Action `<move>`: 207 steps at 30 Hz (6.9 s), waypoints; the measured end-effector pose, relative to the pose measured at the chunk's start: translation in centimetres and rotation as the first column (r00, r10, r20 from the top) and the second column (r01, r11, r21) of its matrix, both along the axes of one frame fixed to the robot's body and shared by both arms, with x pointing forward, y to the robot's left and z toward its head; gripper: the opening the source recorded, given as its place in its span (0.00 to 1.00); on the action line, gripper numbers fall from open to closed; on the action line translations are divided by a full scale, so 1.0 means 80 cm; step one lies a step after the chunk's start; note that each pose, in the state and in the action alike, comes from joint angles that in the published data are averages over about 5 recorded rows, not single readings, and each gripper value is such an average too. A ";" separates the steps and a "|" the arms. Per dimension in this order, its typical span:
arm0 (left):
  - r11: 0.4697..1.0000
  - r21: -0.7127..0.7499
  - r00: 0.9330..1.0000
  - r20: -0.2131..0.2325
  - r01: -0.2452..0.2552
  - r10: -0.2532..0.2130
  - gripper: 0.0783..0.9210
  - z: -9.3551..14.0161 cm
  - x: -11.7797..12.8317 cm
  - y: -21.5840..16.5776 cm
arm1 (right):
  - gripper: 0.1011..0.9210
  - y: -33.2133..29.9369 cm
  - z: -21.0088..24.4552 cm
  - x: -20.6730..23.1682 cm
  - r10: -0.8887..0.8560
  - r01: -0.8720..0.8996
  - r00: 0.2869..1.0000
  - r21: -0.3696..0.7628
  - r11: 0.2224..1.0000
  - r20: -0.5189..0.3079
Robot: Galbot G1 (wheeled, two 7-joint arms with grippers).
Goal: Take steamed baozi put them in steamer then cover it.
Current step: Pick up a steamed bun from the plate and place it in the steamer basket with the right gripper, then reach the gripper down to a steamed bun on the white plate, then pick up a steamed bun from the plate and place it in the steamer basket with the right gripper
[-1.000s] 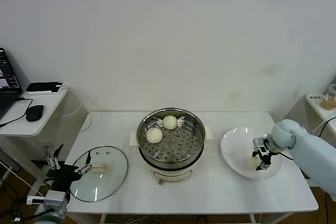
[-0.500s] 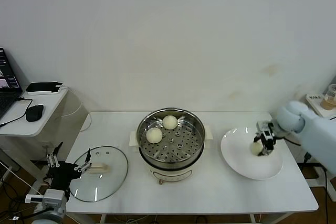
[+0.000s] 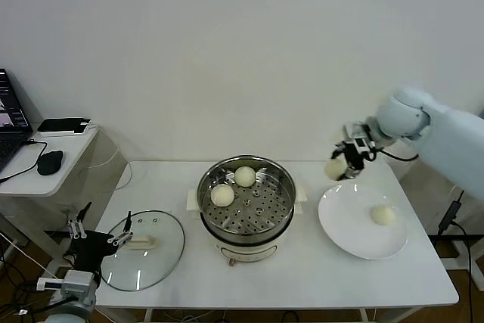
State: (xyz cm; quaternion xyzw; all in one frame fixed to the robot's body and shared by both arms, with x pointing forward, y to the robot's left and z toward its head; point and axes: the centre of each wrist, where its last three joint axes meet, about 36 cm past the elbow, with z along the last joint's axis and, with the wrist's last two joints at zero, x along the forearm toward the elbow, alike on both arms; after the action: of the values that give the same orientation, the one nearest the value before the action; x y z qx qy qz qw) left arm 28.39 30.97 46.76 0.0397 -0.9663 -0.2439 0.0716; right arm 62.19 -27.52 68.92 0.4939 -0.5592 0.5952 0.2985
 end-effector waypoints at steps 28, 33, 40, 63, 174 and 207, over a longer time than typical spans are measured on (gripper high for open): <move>0.997 0.005 0.997 0.009 -0.074 0.074 0.88 0.006 -0.016 0.015 | 0.62 0.243 -0.068 -0.050 0.623 -0.624 0.781 -0.089 0.777 -0.036; 0.997 0.000 0.997 0.007 -0.080 0.080 0.88 0.003 -0.018 0.015 | 0.62 0.261 -0.086 -0.052 0.688 -0.687 0.725 -0.115 0.718 -0.042; 0.997 -0.001 0.996 0.011 -0.083 0.083 0.88 0.004 -0.016 0.015 | 0.62 0.273 -0.107 -0.056 0.745 -0.746 0.664 -0.127 0.654 -0.061; 0.996 0.005 0.996 0.017 -0.087 0.087 0.88 0.005 -0.014 0.019 | 0.88 0.254 -0.077 -0.036 0.748 -0.748 0.660 -0.143 0.648 -0.069; 0.999 0.018 0.999 -0.010 -0.033 0.033 0.88 -0.001 -0.013 0.011 | 0.60 -0.253 -0.216 0.029 -0.324 0.309 0.943 -0.167 0.936 -0.073; 1.000 0.019 1.000 0.011 -0.022 0.022 0.88 0.006 -0.010 0.004 | 0.61 0.116 -0.019 0.001 -0.007 0.014 0.998 0.126 0.992 -0.057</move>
State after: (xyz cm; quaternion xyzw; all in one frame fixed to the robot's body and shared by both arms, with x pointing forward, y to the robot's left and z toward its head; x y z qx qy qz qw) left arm 27.61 31.28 47.24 0.0525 -0.9639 -0.2520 0.0686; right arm 62.26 -18.24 67.44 0.5253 -0.5897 0.5428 0.2857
